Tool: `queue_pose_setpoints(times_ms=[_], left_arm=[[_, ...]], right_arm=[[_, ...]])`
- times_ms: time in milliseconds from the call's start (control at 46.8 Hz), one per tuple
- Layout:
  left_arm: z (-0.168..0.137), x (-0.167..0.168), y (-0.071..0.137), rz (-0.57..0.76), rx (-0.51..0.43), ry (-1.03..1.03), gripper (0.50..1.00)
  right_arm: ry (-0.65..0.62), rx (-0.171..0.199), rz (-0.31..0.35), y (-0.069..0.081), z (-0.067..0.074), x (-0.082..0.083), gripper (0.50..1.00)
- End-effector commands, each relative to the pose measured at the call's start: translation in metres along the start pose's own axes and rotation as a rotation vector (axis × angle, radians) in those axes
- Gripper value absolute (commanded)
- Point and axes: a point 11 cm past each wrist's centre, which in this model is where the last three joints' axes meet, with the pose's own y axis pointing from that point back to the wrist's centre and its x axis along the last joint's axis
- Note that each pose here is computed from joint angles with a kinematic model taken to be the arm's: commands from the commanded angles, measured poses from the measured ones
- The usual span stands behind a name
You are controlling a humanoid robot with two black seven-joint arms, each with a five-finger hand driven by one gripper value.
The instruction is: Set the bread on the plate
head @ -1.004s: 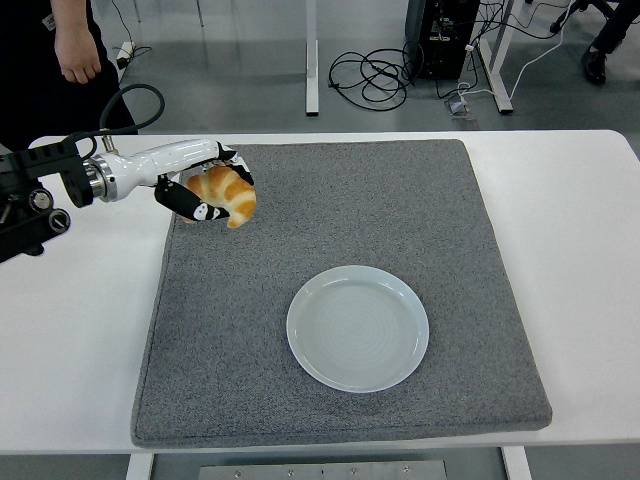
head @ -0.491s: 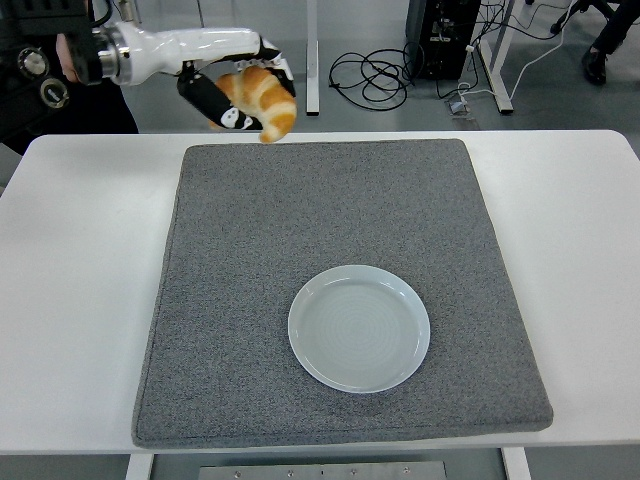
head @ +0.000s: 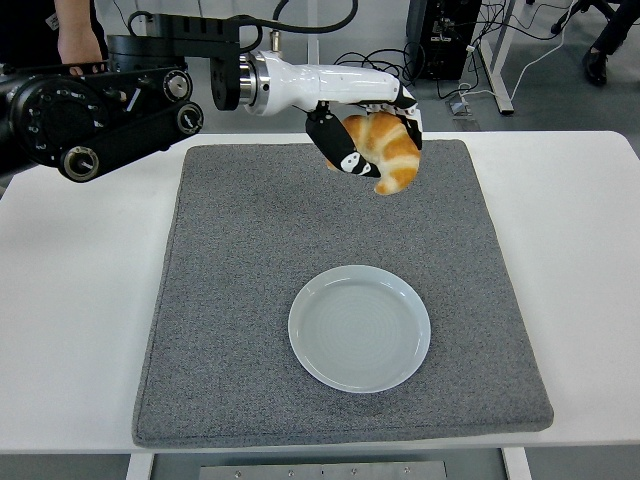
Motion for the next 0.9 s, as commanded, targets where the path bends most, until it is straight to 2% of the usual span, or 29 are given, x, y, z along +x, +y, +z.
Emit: queue_pose_setpoints(times_ms=[0,235,556,876], left_arm=[[0.012,-0.002,-0.01,-0.013,-0.024,-0.011,0.5],[0.025,-0.022,-0.027,-0.055,-0.054,0.001,0.5],[-0.008,-0.101,-0.028,-0.11,-0.029,0.14,0.5],[-0.005,-0.143,-0.04,-0.105,-0.052,0.208,0.5]], right_arm=[[-0.001,0.0,0.0,0.0,0.0,0.0,1.0],[-0.001,0.0,0.0,0.0,0.0,0.0,1.0],[-0.002,0.001,-0.001,0.0,0.0,0.0,1.0],[-0.002,0.001,-0.001,0.0,0.0,0.0,1.0]])
